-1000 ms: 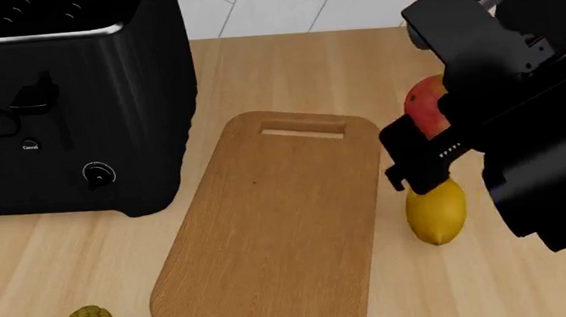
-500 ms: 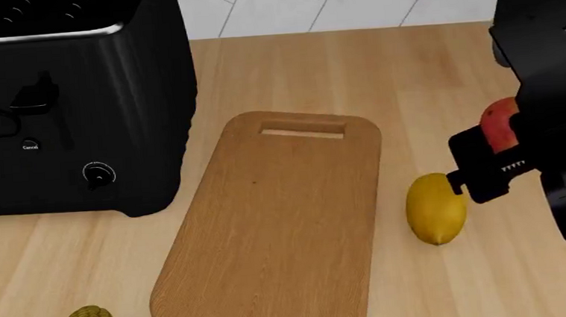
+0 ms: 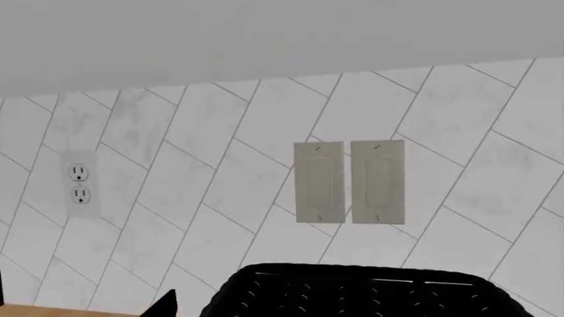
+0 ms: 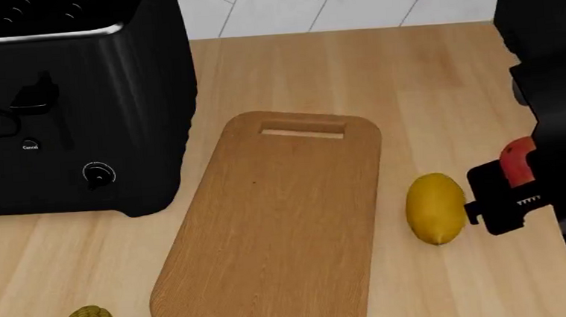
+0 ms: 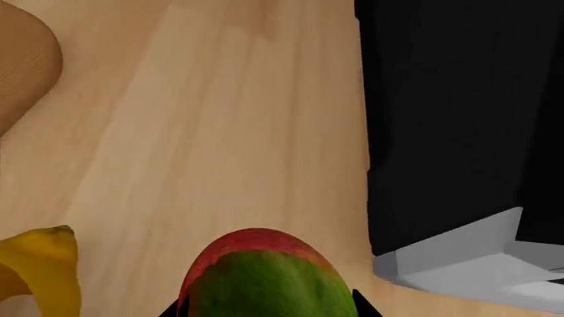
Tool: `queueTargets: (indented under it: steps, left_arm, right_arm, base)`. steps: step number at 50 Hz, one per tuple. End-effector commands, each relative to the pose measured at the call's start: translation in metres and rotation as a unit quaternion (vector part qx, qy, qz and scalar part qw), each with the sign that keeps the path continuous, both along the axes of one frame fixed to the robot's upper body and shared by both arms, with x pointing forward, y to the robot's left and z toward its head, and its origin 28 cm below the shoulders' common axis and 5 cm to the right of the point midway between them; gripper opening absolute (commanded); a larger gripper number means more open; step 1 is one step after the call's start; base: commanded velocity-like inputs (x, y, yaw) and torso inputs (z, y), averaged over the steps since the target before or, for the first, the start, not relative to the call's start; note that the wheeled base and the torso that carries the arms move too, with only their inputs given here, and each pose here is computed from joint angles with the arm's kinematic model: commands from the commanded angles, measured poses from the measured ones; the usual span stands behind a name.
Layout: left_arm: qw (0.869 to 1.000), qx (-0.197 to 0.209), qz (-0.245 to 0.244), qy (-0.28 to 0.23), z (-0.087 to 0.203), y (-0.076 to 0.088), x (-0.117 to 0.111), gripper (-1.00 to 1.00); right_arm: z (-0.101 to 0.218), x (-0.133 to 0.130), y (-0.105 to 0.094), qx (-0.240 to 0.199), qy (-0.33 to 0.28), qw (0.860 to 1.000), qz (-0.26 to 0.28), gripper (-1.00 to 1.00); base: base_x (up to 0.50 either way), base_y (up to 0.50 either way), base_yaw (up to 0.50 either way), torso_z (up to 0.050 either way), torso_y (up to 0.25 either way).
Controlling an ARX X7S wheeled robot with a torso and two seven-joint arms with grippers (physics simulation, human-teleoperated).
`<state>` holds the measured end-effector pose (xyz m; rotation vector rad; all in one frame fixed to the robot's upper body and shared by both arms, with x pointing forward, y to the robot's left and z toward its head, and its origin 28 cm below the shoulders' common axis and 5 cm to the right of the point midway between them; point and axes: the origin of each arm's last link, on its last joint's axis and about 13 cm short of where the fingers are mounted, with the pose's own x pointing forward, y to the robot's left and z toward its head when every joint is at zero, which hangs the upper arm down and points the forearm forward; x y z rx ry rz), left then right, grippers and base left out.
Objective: Clear the non-vegetable object off the cutting board and place the vegetables onto it.
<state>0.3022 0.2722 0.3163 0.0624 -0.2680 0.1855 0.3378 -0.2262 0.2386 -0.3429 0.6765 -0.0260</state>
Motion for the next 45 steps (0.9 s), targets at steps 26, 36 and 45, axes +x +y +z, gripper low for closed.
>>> queueTargets:
  steps: [26,36,45]
  left_arm:
    - [1.000,-0.001,0.000,-0.004,0.002,0.000,-0.004,1.00]
    - [1.000,-0.002,0.001,-0.006,0.004,0.001,-0.005,1.00]
    - [1.000,-0.001,-0.001,-0.008,0.007,0.000,-0.005,1.00]
  right_arm:
    - [0.007,-0.006,0.001,-0.012,-0.010,1.000,0.008,1.00]
    - [0.027,-0.010,0.008,-0.023,-0.033,0.999,0.030,1.00]
    - [0.037,-0.014,0.018,-0.028,-0.040,0.997,0.058,1.00]
  base:
    - [0.00,0.00,0.00,0.000,0.000]
    - [0.00,0.00,0.00,0.000,0.000]
    - [0.00,0.00,0.00,0.000,0.000]
